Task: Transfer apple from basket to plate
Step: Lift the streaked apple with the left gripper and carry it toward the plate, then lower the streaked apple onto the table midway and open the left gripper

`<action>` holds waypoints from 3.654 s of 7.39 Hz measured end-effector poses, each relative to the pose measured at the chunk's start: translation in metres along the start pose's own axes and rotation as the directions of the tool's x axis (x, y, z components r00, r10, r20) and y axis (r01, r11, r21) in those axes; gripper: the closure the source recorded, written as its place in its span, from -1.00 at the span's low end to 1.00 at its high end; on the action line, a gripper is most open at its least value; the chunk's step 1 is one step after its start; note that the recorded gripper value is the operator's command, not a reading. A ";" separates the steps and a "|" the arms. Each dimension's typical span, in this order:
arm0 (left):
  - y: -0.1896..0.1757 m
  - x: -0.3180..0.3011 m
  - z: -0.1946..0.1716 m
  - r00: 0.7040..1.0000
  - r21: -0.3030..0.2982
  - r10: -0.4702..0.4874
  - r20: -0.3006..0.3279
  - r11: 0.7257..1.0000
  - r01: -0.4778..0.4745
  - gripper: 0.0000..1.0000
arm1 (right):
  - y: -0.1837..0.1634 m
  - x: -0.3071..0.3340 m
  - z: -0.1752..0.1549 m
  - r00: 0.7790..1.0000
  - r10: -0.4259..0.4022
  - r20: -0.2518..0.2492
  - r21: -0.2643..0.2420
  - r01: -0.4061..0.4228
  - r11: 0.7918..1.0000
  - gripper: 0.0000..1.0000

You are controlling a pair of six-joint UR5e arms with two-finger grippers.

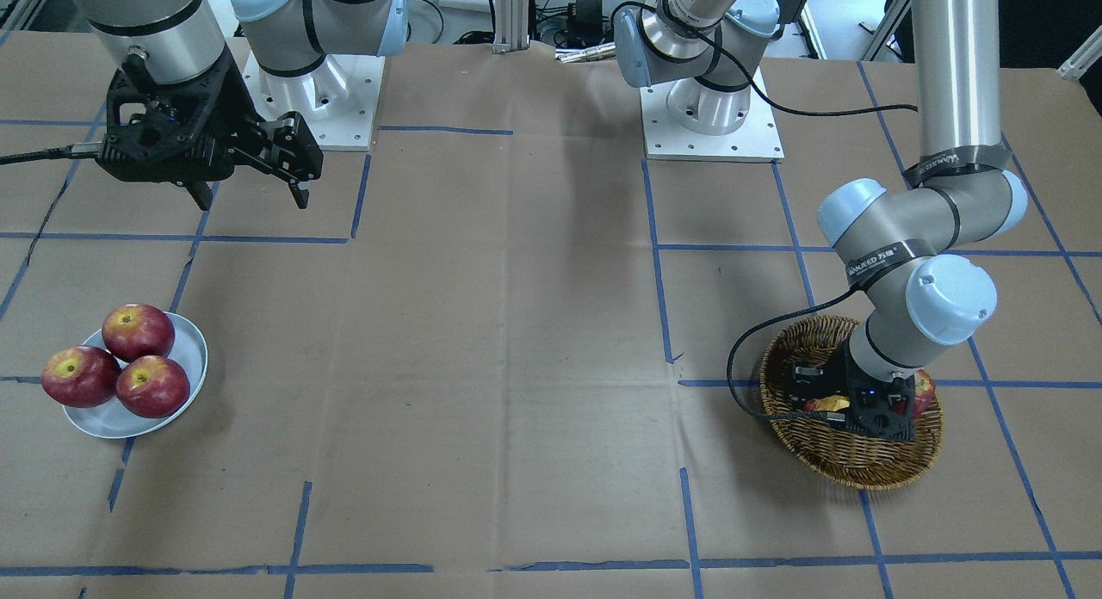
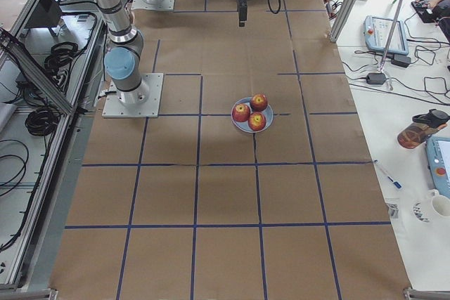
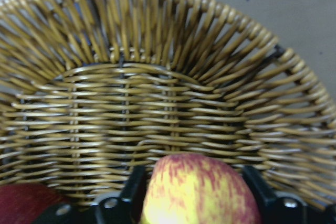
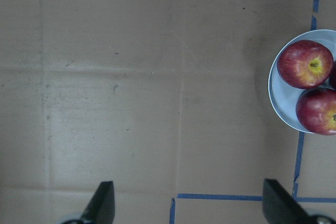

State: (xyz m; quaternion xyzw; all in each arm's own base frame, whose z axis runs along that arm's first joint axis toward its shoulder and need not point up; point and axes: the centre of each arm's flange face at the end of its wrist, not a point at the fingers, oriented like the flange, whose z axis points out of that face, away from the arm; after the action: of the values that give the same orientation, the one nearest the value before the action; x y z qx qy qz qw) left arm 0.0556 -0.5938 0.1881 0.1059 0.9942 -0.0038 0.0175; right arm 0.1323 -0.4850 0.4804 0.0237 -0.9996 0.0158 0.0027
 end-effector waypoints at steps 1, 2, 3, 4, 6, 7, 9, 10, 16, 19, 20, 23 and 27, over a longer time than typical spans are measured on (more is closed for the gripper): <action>0.002 0.001 -0.005 1.000 -0.010 -0.003 -0.001 1.000 0.003 -0.09 | 0.000 0.000 0.000 1.000 0.000 0.000 0.001 0.000 1.000 -1.00; 0.003 0.004 -0.015 1.000 -0.023 -0.017 -0.006 1.000 0.017 -0.05 | 0.000 0.000 0.000 1.000 0.000 0.000 0.001 0.000 1.000 -1.00; 0.004 0.010 -0.030 0.999 -0.036 -0.051 -0.012 0.998 0.051 -0.03 | 0.000 0.000 -0.001 1.000 0.000 0.000 0.001 0.000 1.000 -1.00; 0.004 0.022 -0.047 0.996 -0.042 -0.093 -0.016 0.995 0.092 -0.04 | 0.000 0.000 -0.001 1.000 0.000 0.000 0.001 0.000 1.000 -1.00; -0.005 0.088 -0.081 0.986 -0.038 -0.163 -0.012 0.986 0.163 -0.04 | 0.001 0.000 -0.001 1.000 0.000 0.000 0.001 0.000 1.000 -1.00; -0.012 0.133 -0.096 0.980 -0.038 -0.200 -0.009 0.979 0.199 -0.04 | 0.001 0.000 -0.001 1.000 0.000 0.000 0.001 0.000 1.000 -1.00; -0.027 0.229 -0.120 0.965 -0.032 -0.262 -0.008 0.965 0.261 -0.03 | 0.000 0.000 0.000 1.000 0.000 -0.001 -0.001 0.000 1.000 -1.00; -0.031 0.274 -0.117 0.958 -0.030 -0.287 -0.010 0.958 0.286 -0.03 | 0.000 0.000 0.001 1.000 0.000 -0.001 -0.002 0.000 1.000 -1.00; -0.051 0.418 -0.038 0.947 0.001 -0.318 -0.048 0.948 0.319 -0.05 | 0.001 0.000 0.000 1.000 0.000 -0.001 -0.002 0.000 1.000 -1.00; -0.058 0.429 -0.022 0.952 0.012 -0.304 -0.045 0.952 0.305 -0.13 | 0.001 0.000 0.001 1.000 0.000 -0.001 -0.003 0.000 1.000 -1.00; -0.059 0.431 -0.018 0.952 0.014 -0.303 -0.047 0.952 0.304 -0.21 | 0.001 0.000 0.001 1.000 0.000 -0.001 -0.003 0.000 1.000 -1.00; -0.059 0.432 -0.009 0.953 0.014 -0.300 -0.042 0.953 0.301 -0.40 | 0.001 0.000 0.001 1.000 0.000 -0.001 -0.003 0.000 1.000 -1.00; -0.061 0.432 -0.011 0.953 0.027 -0.299 -0.047 0.953 0.301 -0.98 | 0.001 0.000 0.000 1.000 0.000 -0.001 -0.002 0.000 1.000 -1.00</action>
State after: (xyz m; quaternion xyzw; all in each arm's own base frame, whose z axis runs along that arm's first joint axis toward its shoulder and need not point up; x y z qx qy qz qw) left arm -0.3797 -0.5620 0.1844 -0.0460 0.9987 -0.0210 -0.0061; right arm 0.1322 -0.4840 0.4803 0.0237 -0.9996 0.0148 0.0034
